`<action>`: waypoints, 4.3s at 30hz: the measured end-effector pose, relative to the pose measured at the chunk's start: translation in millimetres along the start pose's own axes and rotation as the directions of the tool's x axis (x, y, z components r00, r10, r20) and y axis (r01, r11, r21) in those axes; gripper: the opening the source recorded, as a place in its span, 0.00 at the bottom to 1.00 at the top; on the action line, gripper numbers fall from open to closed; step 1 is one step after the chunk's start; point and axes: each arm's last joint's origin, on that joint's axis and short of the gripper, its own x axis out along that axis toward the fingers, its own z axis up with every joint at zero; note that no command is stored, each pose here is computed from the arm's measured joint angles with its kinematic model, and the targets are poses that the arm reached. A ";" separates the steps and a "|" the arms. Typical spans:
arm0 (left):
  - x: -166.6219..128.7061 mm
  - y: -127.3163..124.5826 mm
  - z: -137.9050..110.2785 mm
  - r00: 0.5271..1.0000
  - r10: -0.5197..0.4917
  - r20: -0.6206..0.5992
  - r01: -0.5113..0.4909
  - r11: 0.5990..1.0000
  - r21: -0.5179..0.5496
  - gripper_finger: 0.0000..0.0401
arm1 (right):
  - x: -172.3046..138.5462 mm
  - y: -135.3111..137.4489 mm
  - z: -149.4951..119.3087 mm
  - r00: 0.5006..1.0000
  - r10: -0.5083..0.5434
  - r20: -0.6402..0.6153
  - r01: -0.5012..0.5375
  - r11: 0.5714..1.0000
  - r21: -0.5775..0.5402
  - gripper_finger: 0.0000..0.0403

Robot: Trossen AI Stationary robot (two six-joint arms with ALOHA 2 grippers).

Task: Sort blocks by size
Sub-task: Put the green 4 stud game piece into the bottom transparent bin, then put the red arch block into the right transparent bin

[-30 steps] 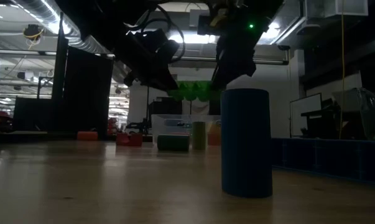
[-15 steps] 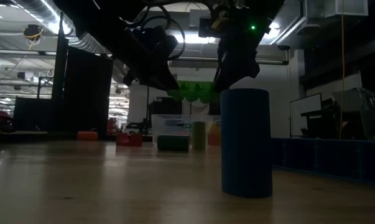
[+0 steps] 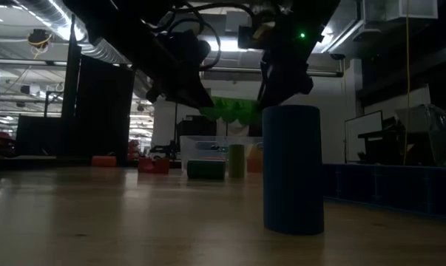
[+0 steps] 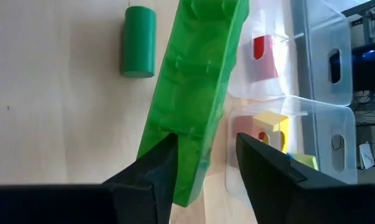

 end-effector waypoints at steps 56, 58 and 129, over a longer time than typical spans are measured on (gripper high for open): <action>-4.0 -4.7 -4.8 1.000 -0.006 -0.022 0.012 0.955 0.297 0.42 | -115.0 19.6 -26.6 0.664 0.538 -0.519 -0.430 0.843 0.323 0.05; -3.9 -4.5 -5.3 1.000 -0.003 -0.027 0.011 0.954 0.300 0.42 | -123.4 29.7 -30.9 0.662 0.535 -0.525 -0.430 0.844 0.319 0.04; 24.4 98.2 -13.7 0.871 0.244 -0.426 -0.228 0.970 0.088 0.42 | -177.4 119.2 -163.5 0.689 0.271 -0.672 0.072 0.897 0.435 0.38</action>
